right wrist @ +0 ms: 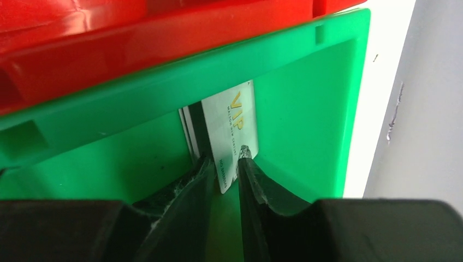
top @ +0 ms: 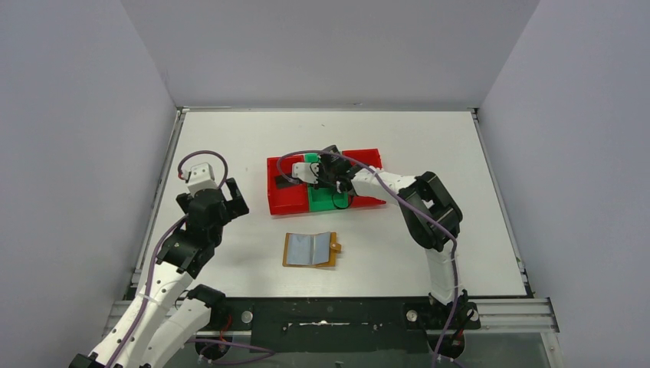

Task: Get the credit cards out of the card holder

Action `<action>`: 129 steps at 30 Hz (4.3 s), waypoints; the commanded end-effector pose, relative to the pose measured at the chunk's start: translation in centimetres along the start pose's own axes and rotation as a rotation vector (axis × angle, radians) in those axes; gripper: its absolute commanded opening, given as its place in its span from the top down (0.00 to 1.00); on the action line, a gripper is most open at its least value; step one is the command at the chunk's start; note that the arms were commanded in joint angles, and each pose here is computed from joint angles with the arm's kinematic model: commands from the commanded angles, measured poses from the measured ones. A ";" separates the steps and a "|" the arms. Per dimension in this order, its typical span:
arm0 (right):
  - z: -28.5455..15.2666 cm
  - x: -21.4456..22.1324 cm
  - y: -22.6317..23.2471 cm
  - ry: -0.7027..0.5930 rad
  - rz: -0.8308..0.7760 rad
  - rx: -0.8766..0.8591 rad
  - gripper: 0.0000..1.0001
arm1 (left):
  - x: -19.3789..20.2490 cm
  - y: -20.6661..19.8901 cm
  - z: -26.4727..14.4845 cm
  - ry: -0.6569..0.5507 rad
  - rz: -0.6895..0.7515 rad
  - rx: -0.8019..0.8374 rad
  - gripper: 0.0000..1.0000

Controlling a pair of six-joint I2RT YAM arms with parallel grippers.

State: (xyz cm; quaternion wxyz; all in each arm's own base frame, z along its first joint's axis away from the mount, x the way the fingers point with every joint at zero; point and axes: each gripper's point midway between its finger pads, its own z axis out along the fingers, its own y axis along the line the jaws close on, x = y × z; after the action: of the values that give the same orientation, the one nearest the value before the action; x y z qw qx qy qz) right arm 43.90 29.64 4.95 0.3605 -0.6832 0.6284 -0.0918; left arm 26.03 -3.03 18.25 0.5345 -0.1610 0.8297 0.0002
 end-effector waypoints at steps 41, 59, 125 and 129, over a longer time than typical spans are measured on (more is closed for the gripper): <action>-15.8 -11.2 12.6 -0.006 1.600 0.305 0.42 | -0.7 -0.4 1.2 -0.003 -0.013 0.001 0.07; -10.5 -14.8 18.6 0.093 1.535 0.064 0.44 | -0.8 0.2 1.4 -0.006 -0.015 -0.027 0.06; -10.7 -10.6 18.9 -0.280 1.946 -0.210 0.75 | 13.9 -16.7 -4.8 0.646 -0.206 0.849 0.26; -10.7 -10.4 19.0 -0.282 1.957 -0.215 0.75 | 15.4 -16.4 -3.7 0.671 -0.221 0.791 0.31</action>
State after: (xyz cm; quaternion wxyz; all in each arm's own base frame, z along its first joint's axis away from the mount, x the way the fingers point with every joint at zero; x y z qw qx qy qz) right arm 19.97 36.02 2.59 0.2698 0.0886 0.8893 0.3585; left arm 19.82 -22.96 9.10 0.2317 -0.0064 0.8778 -0.4192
